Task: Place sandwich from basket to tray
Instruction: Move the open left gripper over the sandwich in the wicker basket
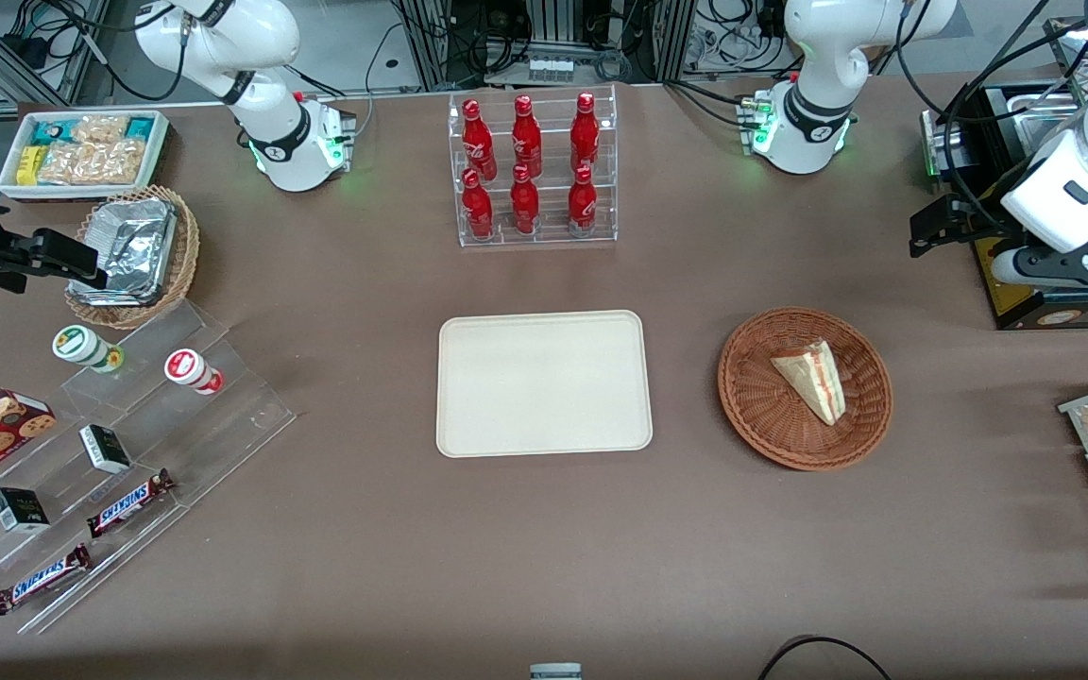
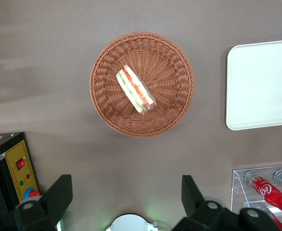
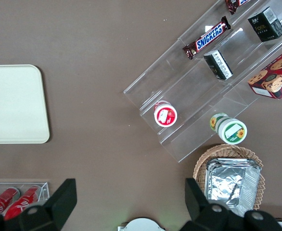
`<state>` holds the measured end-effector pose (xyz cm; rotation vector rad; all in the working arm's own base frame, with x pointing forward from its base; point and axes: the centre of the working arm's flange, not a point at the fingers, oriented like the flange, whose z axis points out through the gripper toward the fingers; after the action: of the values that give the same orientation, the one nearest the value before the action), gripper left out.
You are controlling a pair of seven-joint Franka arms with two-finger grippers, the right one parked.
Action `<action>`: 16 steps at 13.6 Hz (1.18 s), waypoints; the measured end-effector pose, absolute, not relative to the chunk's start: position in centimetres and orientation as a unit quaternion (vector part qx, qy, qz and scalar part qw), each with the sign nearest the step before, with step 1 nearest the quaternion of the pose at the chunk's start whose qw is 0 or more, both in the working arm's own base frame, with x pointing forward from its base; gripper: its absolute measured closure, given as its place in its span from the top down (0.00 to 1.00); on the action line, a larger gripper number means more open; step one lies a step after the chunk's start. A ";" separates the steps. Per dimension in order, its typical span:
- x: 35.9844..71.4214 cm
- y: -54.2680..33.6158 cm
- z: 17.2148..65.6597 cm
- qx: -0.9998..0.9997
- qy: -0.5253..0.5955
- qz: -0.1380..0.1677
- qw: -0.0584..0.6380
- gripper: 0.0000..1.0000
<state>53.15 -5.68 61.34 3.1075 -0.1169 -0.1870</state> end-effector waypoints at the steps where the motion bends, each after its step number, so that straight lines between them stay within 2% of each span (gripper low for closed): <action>1: 53.2 -5.7 61.2 0.997 -0.038 -0.061 0.011 1.00; 5: 53.4 -6.0 58.5 0.996 -0.041 -0.075 0.007 1.00; 9: 54.0 -6.1 50.9 0.997 -0.040 -0.067 0.006 1.00; 13: 52.7 -5.9 43.5 0.999 -0.038 -0.035 0.005 1.00; 16: 51.3 -5.7 39.9 0.999 -0.037 -0.020 0.005 1.00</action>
<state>51.31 -5.75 39.90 3.1292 -0.1158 -0.0622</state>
